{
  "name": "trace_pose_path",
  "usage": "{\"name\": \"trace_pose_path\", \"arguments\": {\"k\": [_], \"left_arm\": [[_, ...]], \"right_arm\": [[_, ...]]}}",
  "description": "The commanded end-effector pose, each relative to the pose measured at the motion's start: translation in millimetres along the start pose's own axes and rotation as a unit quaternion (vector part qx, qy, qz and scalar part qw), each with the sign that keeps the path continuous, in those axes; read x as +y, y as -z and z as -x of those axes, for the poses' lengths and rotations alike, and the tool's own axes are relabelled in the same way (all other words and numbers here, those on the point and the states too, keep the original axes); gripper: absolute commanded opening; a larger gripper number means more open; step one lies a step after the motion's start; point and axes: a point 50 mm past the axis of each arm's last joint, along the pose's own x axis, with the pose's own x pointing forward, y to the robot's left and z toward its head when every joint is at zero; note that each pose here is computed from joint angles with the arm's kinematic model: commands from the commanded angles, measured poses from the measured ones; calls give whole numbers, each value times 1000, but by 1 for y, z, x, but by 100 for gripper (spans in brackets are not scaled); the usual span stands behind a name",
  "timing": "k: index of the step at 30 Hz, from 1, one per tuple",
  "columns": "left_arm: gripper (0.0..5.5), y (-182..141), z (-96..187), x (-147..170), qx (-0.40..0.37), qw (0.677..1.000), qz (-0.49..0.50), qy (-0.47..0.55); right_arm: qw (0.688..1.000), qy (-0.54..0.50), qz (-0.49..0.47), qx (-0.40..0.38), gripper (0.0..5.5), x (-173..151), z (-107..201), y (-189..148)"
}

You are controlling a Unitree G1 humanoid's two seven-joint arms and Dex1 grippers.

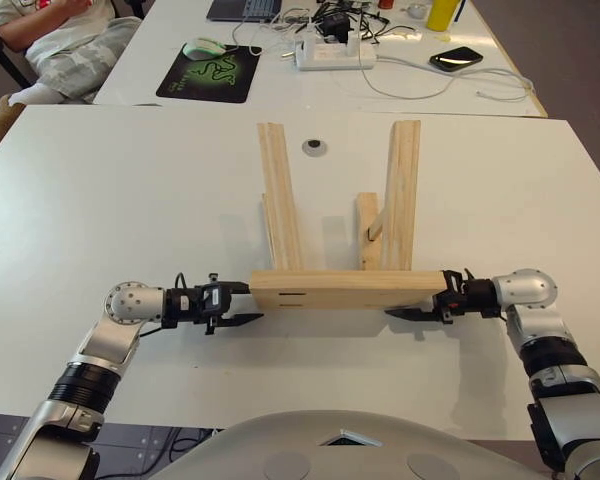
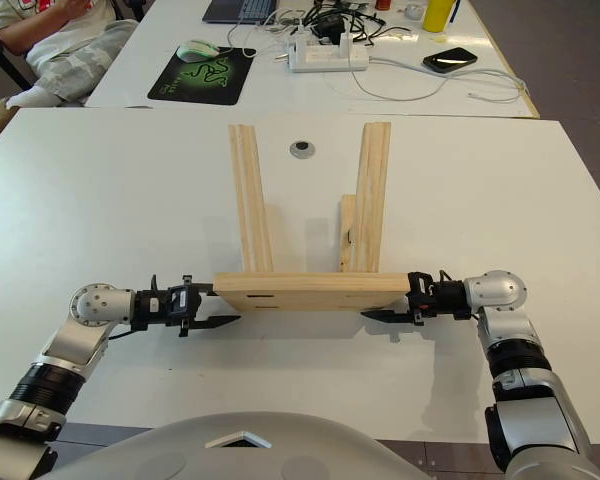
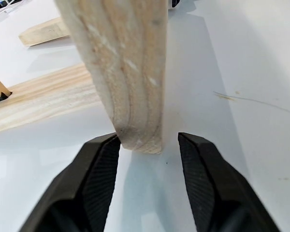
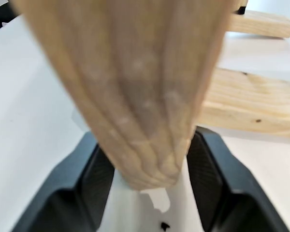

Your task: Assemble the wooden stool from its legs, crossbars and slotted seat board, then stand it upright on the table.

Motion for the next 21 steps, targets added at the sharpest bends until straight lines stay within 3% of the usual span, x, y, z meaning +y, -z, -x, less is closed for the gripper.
{"name": "trace_pose_path", "arguments": {"k": [1,11,19,21], "left_arm": [[149,1,-3,0,3,1000,-6,8],[134,4,-4,0,7,1000,-7,11],[134,5,-3,2,9,1000,-11,11],[134,5,-3,2,9,1000,-12,12]], "right_arm": [[1000,-8,4,13,180,-2,2,-1],[999,-18,-4,35,180,-3,3,2],[999,-15,2,37,293,-6,4,1],[999,-11,1,42,297,-6,8,2]]}}
